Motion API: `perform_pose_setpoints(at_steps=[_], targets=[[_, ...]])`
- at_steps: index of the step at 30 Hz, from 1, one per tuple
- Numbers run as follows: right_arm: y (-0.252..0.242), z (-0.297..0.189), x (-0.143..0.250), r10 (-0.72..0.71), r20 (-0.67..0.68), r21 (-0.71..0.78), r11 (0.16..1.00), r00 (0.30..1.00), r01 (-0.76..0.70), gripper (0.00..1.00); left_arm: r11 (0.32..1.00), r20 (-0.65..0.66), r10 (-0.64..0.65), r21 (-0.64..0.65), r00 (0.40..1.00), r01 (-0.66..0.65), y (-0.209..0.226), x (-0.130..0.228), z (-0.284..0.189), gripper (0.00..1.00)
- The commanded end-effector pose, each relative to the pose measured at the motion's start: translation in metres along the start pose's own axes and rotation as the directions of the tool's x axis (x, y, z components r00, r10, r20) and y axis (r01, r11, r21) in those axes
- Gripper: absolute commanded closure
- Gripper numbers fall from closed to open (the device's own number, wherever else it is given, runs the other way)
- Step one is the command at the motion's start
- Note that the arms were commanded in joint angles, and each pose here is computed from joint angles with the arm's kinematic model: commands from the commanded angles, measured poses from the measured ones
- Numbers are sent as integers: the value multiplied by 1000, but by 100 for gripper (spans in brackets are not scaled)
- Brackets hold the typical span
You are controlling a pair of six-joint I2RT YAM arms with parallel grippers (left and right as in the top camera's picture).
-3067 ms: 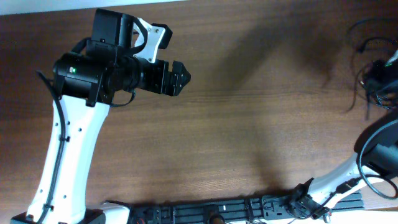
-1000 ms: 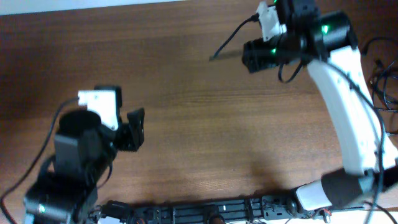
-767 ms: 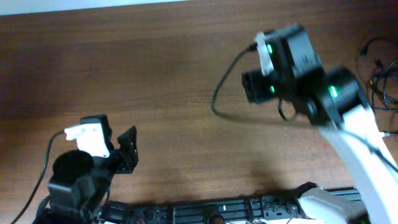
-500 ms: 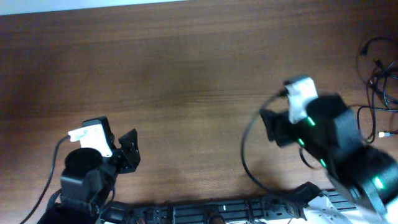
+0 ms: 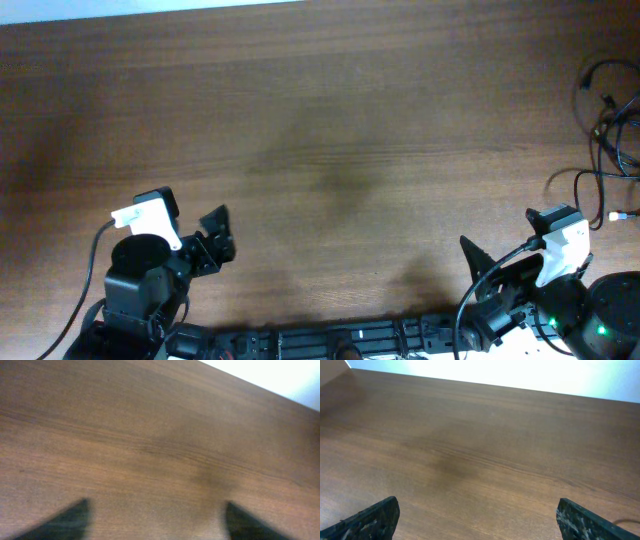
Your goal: Untangle cables
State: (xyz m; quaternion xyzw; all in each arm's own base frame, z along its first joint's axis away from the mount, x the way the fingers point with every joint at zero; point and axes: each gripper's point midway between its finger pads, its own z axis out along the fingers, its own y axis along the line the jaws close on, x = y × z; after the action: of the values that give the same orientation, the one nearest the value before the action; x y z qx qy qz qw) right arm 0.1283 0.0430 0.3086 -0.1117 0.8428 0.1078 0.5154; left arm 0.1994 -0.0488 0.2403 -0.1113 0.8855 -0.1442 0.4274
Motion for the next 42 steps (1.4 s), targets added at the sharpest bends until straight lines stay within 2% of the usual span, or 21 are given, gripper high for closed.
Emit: perform_pose_setpoints(at_steps=[1, 4, 8, 11, 17, 23, 26, 29, 33, 36, 39, 42], targets=[[-1, 2, 2, -14, -6, 7, 1000, 1000, 14, 1, 998, 33, -15, 64, 999, 13, -12, -8, 0, 1], [-1, 2, 2, -14, -6, 7, 1000, 1000, 14, 1, 980, 19, -13, 199, 1000, 9, -38, -10, -3, 1], [-1, 2, 2, -14, -6, 7, 1000, 1000, 14, 1, 974, 3, -8, 225, 1000, 7, -42, -7, -4, 1], [-1, 2, 2, -14, -6, 7, 1000, 1000, 14, 1, 987, 20, -11, 158, 1000, 8, -30, -9, -2, 1], [-1, 2, 2, -14, -6, 7, 1000, 1000, 14, 1, 998, 13, 1, -56, 1000, -1, 11, 0, 1, 1], [-1, 2, 2, -14, -6, 7, 1000, 1000, 14, 1, 953, 157, 9, -300, 988, 39, 61, -14, -4, 1], [-1, 2, 2, -14, -6, 7, 1000, 1000, 14, 1, 944, 243, -19, -314, 970, 97, 73, -18, -5, 1], [-1, 2, 2, -14, -6, 7, 1000, 1000, 14, 1, 955, 366, 15, -280, 930, 95, 79, -26, -2, 1], [-1, 2, 2, -14, -6, 7, 1000, 1000, 14, 1, 969, 484, 169, -239, 859, -56, 67, -36, 0, 1], [-1, 2, 2, -14, -6, 7, 1000, 1000, 14, 1, 949, 533, 305, -244, 789, -202, 56, -40, 5, 1], [-1, 2, 2, -14, -6, 7, 1000, 1000, 14, 1, 905, 596, 424, -242, 682, -350, 40, -43, 15, 1], [-1, 2, 2, -14, -6, 7, 1000, 1000, 14, 1, 883, 630, 455, -228, 630, -409, 35, -39, 25, 1]])
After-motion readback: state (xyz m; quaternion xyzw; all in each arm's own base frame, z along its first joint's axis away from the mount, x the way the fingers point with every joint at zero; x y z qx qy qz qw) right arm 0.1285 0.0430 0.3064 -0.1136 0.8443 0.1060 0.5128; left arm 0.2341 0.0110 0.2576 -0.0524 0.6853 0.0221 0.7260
